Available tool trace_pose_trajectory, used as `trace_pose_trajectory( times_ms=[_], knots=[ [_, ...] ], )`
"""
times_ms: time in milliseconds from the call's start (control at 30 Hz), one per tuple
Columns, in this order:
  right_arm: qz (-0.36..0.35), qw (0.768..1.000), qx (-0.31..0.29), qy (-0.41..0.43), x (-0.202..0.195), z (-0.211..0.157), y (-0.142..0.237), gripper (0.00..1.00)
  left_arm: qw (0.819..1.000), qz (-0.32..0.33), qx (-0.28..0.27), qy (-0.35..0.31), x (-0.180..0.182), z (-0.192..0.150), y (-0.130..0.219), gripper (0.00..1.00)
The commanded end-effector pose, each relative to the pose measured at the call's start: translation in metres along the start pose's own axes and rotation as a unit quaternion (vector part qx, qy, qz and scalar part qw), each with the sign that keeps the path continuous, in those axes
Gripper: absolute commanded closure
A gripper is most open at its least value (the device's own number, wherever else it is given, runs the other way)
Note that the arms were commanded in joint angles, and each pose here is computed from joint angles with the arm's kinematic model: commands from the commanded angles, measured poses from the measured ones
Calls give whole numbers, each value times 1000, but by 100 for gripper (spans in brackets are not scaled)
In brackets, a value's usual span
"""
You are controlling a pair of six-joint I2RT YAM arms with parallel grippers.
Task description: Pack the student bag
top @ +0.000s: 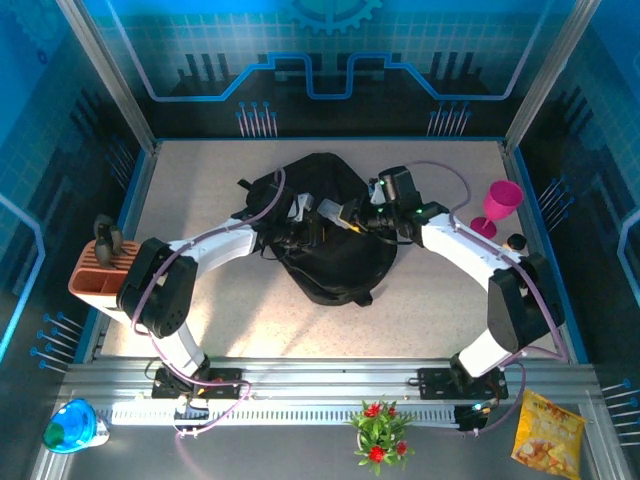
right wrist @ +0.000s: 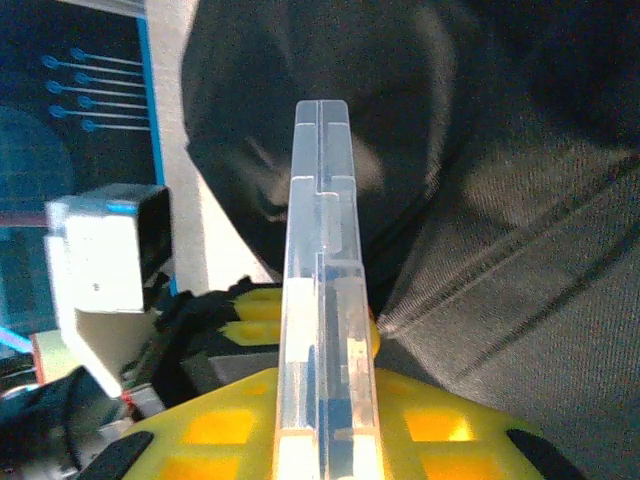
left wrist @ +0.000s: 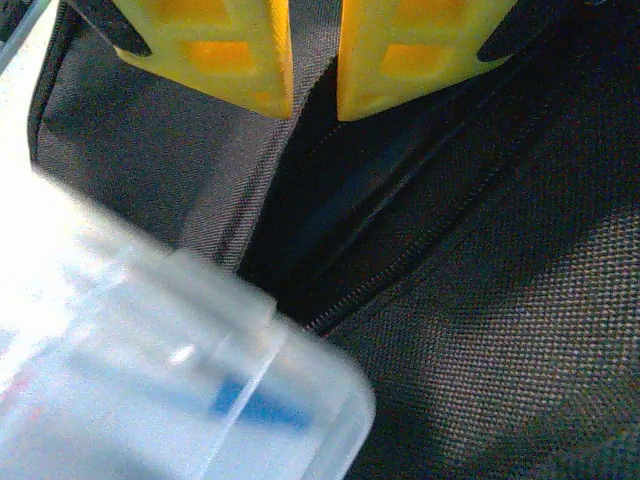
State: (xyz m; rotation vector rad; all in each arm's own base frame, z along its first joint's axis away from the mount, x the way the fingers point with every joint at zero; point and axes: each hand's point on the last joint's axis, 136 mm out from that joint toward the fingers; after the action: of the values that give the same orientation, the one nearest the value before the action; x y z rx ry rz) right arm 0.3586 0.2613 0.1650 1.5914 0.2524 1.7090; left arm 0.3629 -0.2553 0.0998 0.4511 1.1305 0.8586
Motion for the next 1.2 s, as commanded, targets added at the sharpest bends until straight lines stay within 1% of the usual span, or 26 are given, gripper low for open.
trace_pose_trajectory(
  times_ms=[0,100,233,400,600,733,867,1000,1100,1167],
  knots=[
    [-20,1000,16,-10,-10,-14,-4,77,1000,2,5,-5,0,-9,5,80],
    [-30,999,18,-18,-24,-25,0,77,1000,11,-4,-11,0,-6,10,78],
    [-50,998,21,-39,-49,-42,5,77,999,34,-20,-29,1,4,20,72],
    [-77,994,26,-75,-83,-62,3,78,993,90,-39,-67,6,19,31,62],
    [-94,990,22,-107,-99,-67,-1,80,978,158,-20,-135,11,29,22,53],
    [-110,985,12,-131,-104,-64,-1,80,964,206,-1,-168,18,34,12,51],
    [-128,977,-12,-170,-110,-56,2,80,957,241,5,-162,28,40,7,51],
    [-143,971,-64,-183,-113,-38,10,80,956,253,12,-149,34,37,5,53],
    [-131,971,-103,-171,-106,-19,13,80,960,244,17,-139,34,29,4,56],
    [-124,973,-108,-163,-99,-10,11,80,962,238,19,-136,34,25,5,57]
  ],
)
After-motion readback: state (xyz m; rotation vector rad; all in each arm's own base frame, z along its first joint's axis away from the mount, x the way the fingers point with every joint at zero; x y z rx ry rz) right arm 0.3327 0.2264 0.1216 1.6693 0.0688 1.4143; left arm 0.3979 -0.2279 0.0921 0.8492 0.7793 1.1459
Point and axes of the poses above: each hand's point on the last joint's axis, 136 mm out from that joint toward the fingers, its own y axis back along the fingers, its own x axis along the line the jaws close on, z = x × y, and after that the axes turned 1 degree about y, right-handed
